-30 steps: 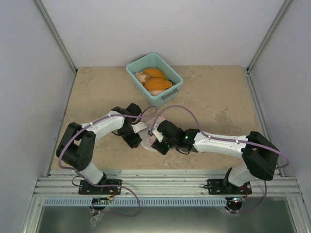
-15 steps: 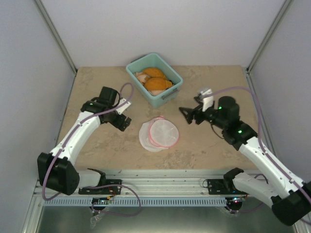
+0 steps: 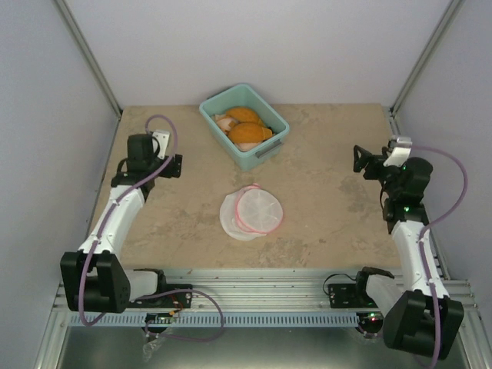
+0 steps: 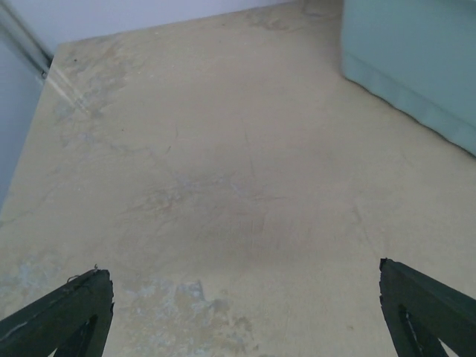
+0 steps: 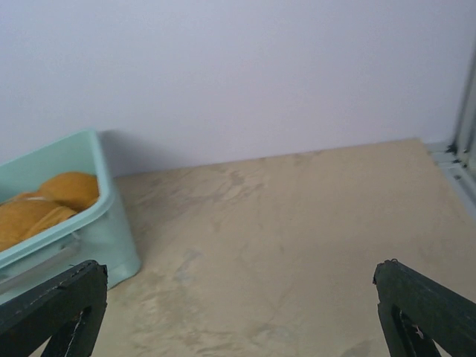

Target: Unzip the laundry bag and remove the bra

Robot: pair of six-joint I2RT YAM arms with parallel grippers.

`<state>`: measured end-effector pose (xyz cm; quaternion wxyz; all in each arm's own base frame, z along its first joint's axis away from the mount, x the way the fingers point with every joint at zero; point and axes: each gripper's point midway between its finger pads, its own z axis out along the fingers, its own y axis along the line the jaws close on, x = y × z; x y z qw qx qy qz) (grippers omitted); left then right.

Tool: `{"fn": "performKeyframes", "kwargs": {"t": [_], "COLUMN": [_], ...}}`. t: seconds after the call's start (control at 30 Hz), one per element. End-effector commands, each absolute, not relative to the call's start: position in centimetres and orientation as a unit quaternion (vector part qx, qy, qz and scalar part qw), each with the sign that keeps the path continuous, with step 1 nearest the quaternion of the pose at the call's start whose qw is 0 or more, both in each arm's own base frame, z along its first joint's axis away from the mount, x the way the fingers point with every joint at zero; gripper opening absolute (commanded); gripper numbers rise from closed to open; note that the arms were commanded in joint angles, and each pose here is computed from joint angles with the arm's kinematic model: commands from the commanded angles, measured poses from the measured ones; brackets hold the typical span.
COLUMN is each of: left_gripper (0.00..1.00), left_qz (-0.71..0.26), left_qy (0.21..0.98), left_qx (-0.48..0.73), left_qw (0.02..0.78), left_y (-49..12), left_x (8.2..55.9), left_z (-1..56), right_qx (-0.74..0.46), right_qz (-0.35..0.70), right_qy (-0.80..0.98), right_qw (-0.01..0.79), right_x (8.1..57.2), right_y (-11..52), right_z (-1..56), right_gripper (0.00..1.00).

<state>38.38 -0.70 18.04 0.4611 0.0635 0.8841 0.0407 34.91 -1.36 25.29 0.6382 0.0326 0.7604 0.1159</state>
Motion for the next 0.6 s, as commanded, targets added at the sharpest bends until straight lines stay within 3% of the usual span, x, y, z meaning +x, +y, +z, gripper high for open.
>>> {"fn": "performKeyframes", "kwargs": {"t": [0.0,0.17,0.57], "left_gripper": [0.99,0.99,0.99], "left_qz": [0.043,0.01,0.003], "left_qy": [0.805,0.754,0.719], "left_qx": [-0.018,-0.032,-0.016], "left_qw": [0.592,0.656,0.695], "left_y": [0.6,0.2,-0.3], "left_x": [40.9,39.1,37.5], "left_z": [20.4,18.3,16.1], "right_qx": [0.085,0.108,0.093], "right_qz": [0.044,0.041,0.031], "right_qy": [0.688,0.678,0.695], "right_qw": [0.72,0.726,0.712], "right_x": [33.9,32.8,33.0], "right_y": [-4.5,-5.0,-4.8], "right_z": [26.9,25.0,22.5], "right_gripper": [0.98,0.98,0.98]}}
